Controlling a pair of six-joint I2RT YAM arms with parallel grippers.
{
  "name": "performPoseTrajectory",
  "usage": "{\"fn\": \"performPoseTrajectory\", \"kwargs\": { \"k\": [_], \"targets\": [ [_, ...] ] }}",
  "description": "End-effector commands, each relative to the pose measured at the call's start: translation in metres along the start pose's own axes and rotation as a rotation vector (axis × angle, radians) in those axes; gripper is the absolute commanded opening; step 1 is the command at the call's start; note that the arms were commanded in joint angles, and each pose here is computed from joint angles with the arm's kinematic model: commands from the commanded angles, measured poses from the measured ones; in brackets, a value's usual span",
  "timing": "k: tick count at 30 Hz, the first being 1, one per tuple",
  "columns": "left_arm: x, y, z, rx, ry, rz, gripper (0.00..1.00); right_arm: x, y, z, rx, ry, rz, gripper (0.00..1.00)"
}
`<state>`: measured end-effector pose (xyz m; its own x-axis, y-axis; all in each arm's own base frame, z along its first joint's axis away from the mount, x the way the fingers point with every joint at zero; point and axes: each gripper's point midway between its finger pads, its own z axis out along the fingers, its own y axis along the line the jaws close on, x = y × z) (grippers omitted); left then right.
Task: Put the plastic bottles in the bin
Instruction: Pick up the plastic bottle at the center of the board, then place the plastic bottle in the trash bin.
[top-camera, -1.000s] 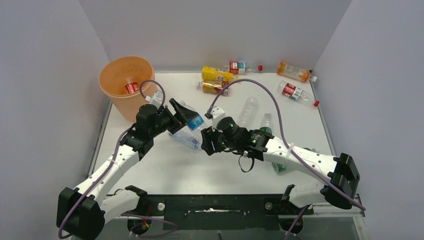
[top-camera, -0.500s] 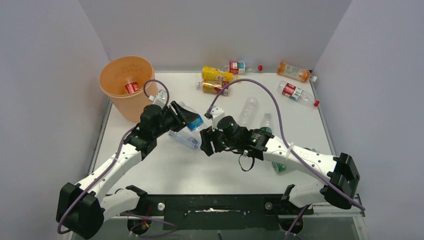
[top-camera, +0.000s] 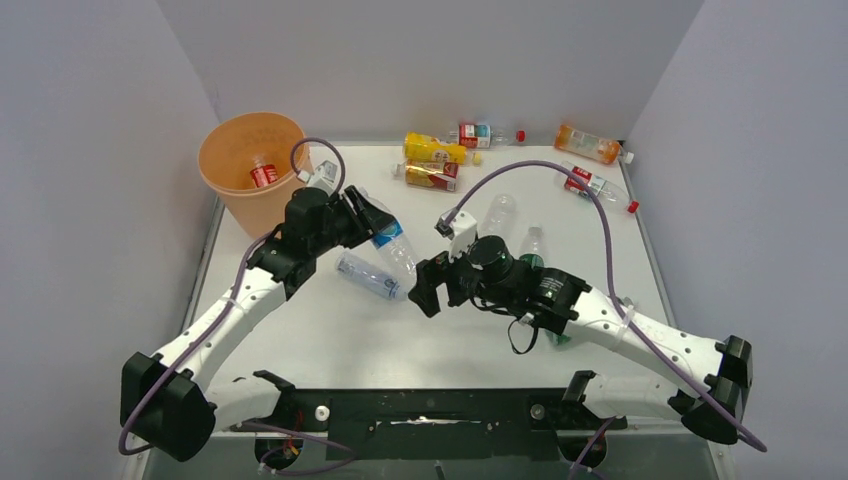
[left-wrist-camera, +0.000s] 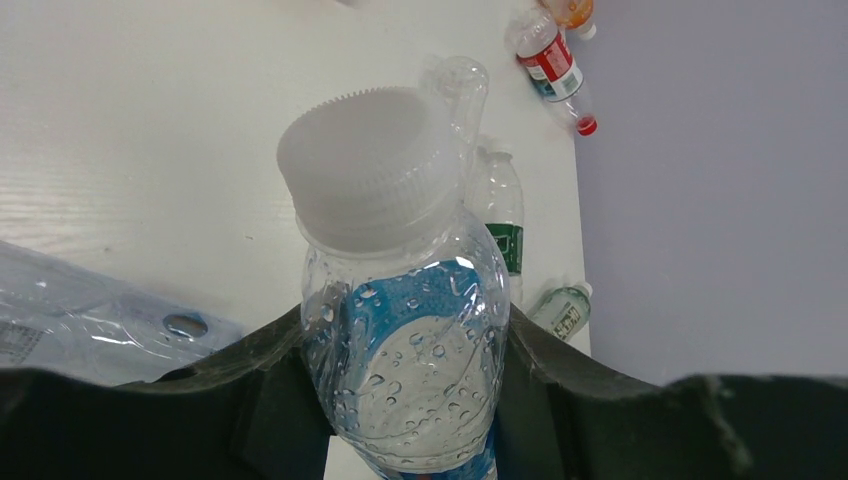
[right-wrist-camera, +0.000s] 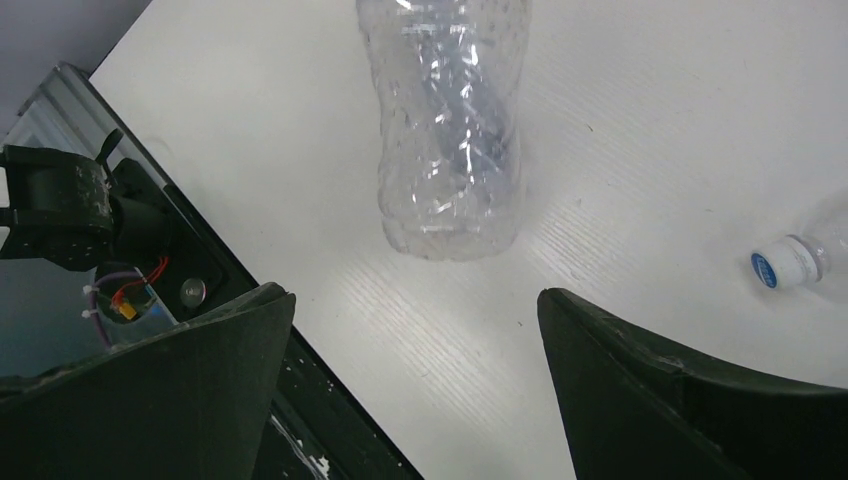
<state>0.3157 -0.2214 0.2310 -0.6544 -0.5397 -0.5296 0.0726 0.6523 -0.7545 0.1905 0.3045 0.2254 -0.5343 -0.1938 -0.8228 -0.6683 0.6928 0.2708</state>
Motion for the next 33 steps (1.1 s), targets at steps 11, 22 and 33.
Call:
{"fn": "performPoseTrajectory", "kwargs": {
  "k": [11,22,33],
  "targets": [
    [-0.155,-0.02,-0.031,0.007,-0.267,0.109,0.38,0.023,-0.017,-0.019,0.052,-0.007,0.056,0.98],
    [-0.265,-0.008,-0.086,-0.006,-0.488,0.118,0.38,0.039,-0.021,-0.023,0.057,0.01,0.085,0.98],
    [-0.33,0.05,-0.143,-0.121,-0.661,0.089,0.39,0.057,-0.027,-0.025,0.072,0.033,0.12,0.98]
  ]
}}
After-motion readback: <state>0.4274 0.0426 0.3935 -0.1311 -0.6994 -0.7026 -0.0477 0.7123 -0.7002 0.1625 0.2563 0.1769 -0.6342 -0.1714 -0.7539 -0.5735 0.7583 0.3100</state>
